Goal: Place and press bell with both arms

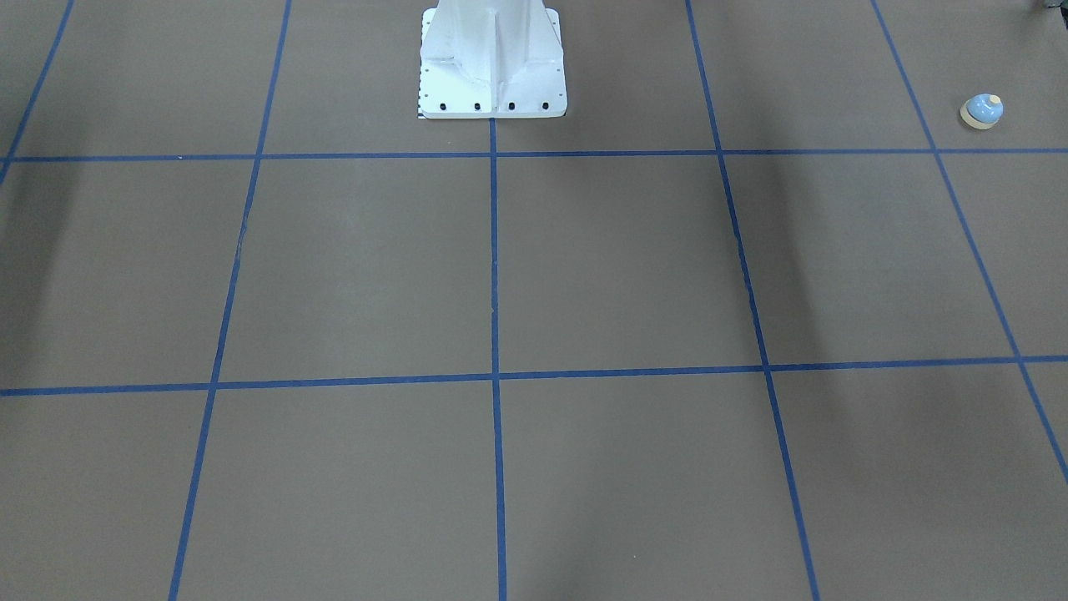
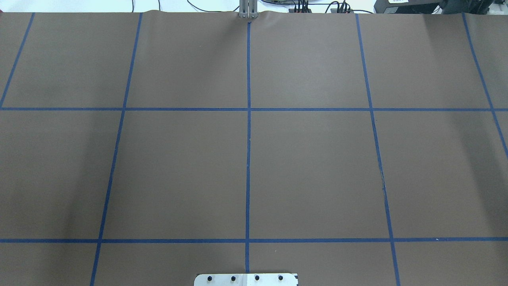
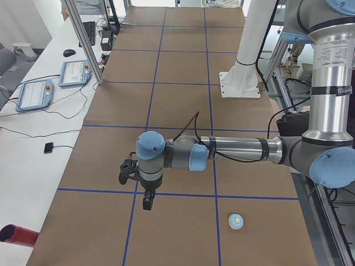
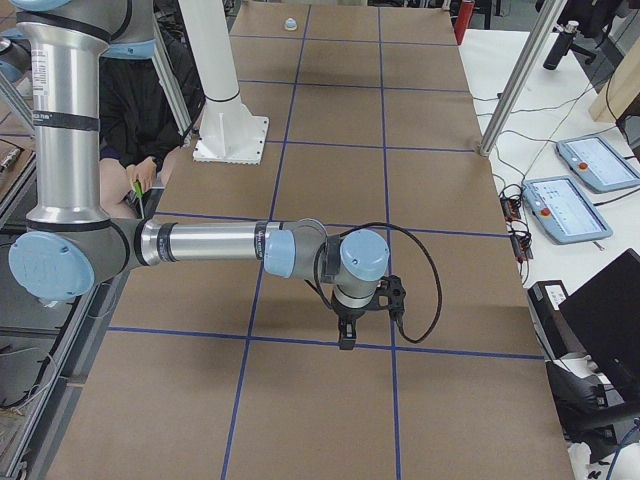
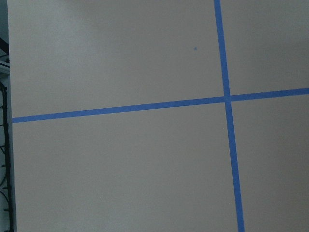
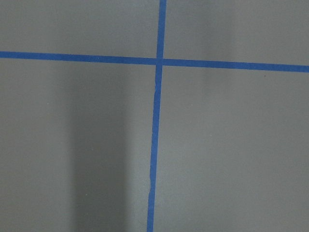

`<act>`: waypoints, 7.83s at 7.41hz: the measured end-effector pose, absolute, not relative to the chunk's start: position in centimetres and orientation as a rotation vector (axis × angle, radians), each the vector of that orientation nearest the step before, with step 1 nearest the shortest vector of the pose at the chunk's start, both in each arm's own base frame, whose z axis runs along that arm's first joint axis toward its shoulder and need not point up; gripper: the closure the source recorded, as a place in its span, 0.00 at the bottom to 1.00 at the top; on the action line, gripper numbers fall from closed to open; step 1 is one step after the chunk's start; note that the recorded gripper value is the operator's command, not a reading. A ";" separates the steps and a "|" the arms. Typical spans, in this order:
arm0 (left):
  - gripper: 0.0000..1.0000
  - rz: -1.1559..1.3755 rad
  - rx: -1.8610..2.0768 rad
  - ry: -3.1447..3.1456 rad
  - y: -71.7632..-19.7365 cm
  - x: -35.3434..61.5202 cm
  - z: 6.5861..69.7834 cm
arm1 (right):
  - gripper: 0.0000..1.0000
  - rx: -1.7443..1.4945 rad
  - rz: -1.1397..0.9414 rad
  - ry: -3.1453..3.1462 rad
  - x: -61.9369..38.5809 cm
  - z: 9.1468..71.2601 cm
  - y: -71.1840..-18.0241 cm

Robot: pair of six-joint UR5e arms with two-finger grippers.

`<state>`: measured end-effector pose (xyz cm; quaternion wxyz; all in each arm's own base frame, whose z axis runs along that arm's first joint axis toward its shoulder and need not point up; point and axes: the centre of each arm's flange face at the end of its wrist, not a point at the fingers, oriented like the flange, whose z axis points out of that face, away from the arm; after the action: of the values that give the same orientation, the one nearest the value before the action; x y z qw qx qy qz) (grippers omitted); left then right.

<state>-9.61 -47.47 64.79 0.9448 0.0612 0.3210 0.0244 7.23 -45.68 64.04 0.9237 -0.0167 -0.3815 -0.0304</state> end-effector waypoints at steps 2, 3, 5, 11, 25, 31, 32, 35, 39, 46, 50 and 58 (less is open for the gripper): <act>0.00 0.051 0.124 0.654 -47.5 -9.6 64.8 | 0.00 -0.037 -0.057 -0.786 7.2 64.0 -45.7; 0.00 0.051 0.124 0.654 -47.5 -9.6 64.8 | 0.00 -0.037 -0.055 -0.787 7.2 64.0 -45.8; 0.00 0.054 0.128 0.651 -47.6 -9.6 64.6 | 0.00 -0.035 -0.055 -0.787 7.2 63.9 -45.9; 0.00 0.016 0.060 0.425 -43.6 -2.4 45.6 | 0.00 -0.021 -0.060 -0.788 7.2 63.2 -46.0; 0.00 -1.235 -0.018 -0.266 -22.3 22.7 59.8 | 0.00 0.045 -0.087 -0.792 7.1 59.8 -46.2; 0.00 -1.547 0.119 -0.408 -18.7 22.9 70.0 | 0.00 0.094 -0.109 -0.781 7.2 57.3 -46.2; 0.00 -1.571 0.136 -0.417 -18.4 22.9 71.3 | 0.00 0.101 -0.112 -0.779 7.2 57.0 -46.0; 0.00 -1.584 0.161 -0.433 -17.7 22.6 74.5 | 0.00 0.101 -0.111 -0.783 7.2 56.9 -45.9; 0.00 -1.578 0.181 -0.455 -17.3 21.8 77.9 | 0.00 0.100 -0.109 -0.787 7.2 57.0 -45.7; 0.00 -1.538 0.181 -0.488 -15.1 22.3 79.4 | 0.00 0.101 -0.110 -0.786 7.2 56.9 -45.6; 0.00 -1.537 0.190 -0.499 -14.7 21.8 81.3 | 0.00 0.100 -0.109 -0.787 7.2 57.0 -45.6; 1.00 -1.514 0.262 -0.552 -13.5 19.4 83.8 | 0.00 0.104 -0.110 -0.789 7.2 56.7 -45.0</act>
<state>19.37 -13.54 83.77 0.6848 0.1169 -0.2465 -0.6757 7.22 -45.04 56.66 0.9204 0.0505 -0.3839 -0.0535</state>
